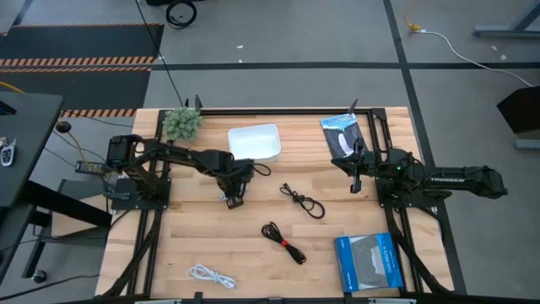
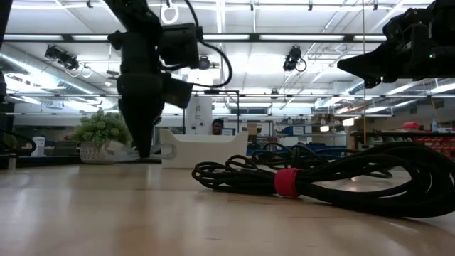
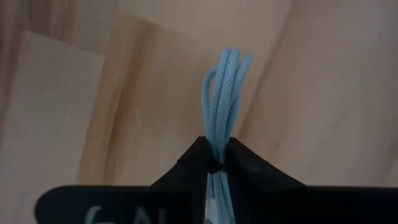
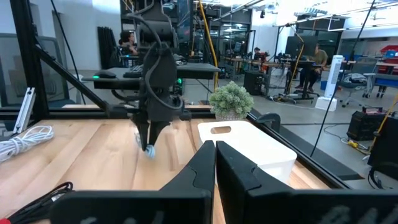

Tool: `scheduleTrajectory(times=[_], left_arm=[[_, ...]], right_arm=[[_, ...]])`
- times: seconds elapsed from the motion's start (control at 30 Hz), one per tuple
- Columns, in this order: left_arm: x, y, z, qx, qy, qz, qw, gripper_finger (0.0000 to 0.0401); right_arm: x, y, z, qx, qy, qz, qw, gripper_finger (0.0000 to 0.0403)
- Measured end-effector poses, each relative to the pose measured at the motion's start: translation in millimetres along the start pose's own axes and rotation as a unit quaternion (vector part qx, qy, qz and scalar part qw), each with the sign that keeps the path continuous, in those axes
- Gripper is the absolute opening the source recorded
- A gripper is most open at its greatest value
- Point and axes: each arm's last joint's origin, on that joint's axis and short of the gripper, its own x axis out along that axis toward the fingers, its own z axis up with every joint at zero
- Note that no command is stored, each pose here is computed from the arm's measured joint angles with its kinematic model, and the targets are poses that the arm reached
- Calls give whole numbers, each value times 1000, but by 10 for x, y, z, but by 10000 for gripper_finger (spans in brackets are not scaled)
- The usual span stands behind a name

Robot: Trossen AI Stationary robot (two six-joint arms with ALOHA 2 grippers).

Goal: Pick and place USB-C Cables
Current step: Put the blue charger cable into the white bin

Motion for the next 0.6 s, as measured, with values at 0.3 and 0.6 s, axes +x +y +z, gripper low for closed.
scheduleTrajectory(times=[0.3,0.6], left_arm=[[-365,-99,247,32,-14,-3,999,42],[-823,-121,526,27,-65,-7,998,42]], right_arm=[[0,0,0,0,0,0,1000,20],[0,0,-1,0,0,0,1000,20]])
